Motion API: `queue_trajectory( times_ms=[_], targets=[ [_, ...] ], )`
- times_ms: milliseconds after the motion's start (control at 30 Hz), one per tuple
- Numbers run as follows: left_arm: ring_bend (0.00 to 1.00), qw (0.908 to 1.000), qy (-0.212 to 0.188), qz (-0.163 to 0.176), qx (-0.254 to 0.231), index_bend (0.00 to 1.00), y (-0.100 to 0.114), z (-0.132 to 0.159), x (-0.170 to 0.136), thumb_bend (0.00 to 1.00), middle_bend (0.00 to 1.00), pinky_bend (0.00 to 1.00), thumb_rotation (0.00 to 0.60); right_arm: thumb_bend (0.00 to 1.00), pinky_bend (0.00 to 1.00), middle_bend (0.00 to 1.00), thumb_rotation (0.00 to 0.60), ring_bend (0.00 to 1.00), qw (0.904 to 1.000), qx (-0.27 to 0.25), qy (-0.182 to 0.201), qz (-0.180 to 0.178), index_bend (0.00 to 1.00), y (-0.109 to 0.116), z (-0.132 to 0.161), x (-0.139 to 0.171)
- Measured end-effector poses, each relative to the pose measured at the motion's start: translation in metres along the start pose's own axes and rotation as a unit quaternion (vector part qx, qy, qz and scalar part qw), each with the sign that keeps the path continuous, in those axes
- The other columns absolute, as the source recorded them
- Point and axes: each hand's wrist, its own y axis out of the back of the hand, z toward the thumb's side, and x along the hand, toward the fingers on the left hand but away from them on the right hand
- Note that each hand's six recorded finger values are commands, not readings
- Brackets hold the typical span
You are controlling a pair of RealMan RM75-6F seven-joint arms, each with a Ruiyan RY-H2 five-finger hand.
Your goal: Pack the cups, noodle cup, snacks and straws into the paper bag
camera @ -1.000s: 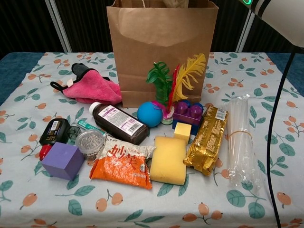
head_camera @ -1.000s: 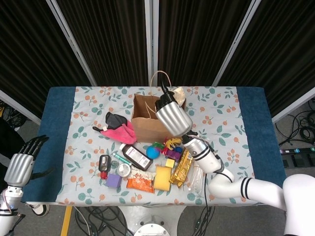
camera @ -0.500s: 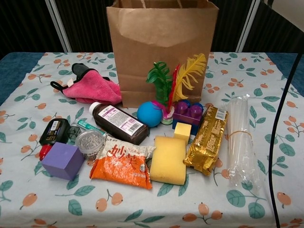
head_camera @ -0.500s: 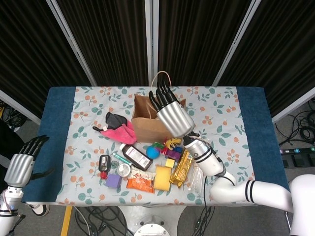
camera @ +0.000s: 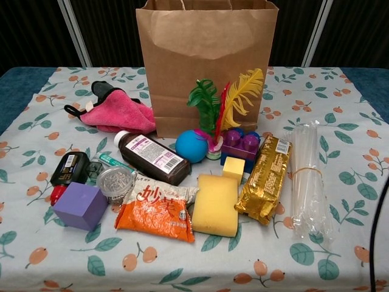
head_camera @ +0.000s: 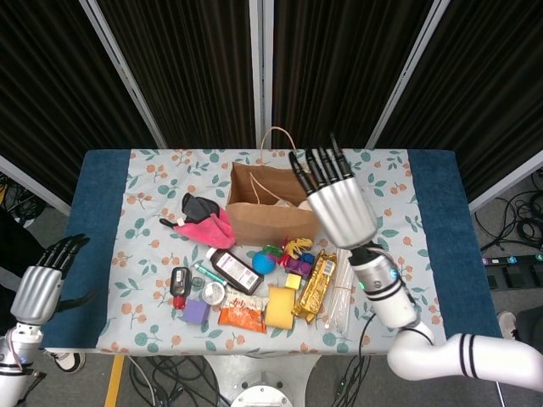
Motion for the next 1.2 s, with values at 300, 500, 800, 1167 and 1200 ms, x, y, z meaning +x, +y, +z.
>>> queue_trajectory(
  times_ms=[300, 500, 800, 1167, 1200],
  targets=[
    [0.15, 0.9999, -0.01, -0.008, 0.011, 0.18, -0.008, 0.013, 0.002, 0.1, 0.22, 0.21, 0.6, 0.0, 0.0, 0.25, 0.6, 0.12, 0.9904, -0.109, 0.004, 0.085, 0.23, -0.025, -0.056, 0.072],
    [0.15, 0.9996, -0.015, -0.015, 0.019, 0.18, -0.012, 0.02, -0.001, 0.1, 0.22, 0.21, 0.6, 0.0, 0.0, 0.26, 0.6, 0.13, 0.968, -0.174, 0.071, 0.166, 0.28, -0.065, -0.055, 0.126],
    [0.15, 0.9994, -0.003, -0.014, 0.032, 0.18, -0.01, 0.016, -0.006, 0.1, 0.22, 0.21, 0.6, 0.0, 0.0, 0.3, 0.6, 0.15, 0.9275, -0.191, 0.17, 0.273, 0.34, -0.135, -0.025, 0.189],
    [0.15, 0.9992, -0.007, -0.012, 0.036, 0.18, -0.012, 0.016, -0.005, 0.1, 0.22, 0.21, 0.6, 0.0, 0.0, 0.32, 0.6, 0.16, 0.9147, -0.207, 0.206, 0.28, 0.37, -0.156, 0.009, 0.202],
    [0.15, 0.9993, -0.007, -0.011, 0.036, 0.18, -0.012, 0.015, -0.005, 0.1, 0.22, 0.21, 0.6, 0.0, 0.0, 0.32, 0.6, 0.16, 0.9151, -0.206, 0.206, 0.279, 0.37, -0.157, 0.009, 0.202]
  ],
)
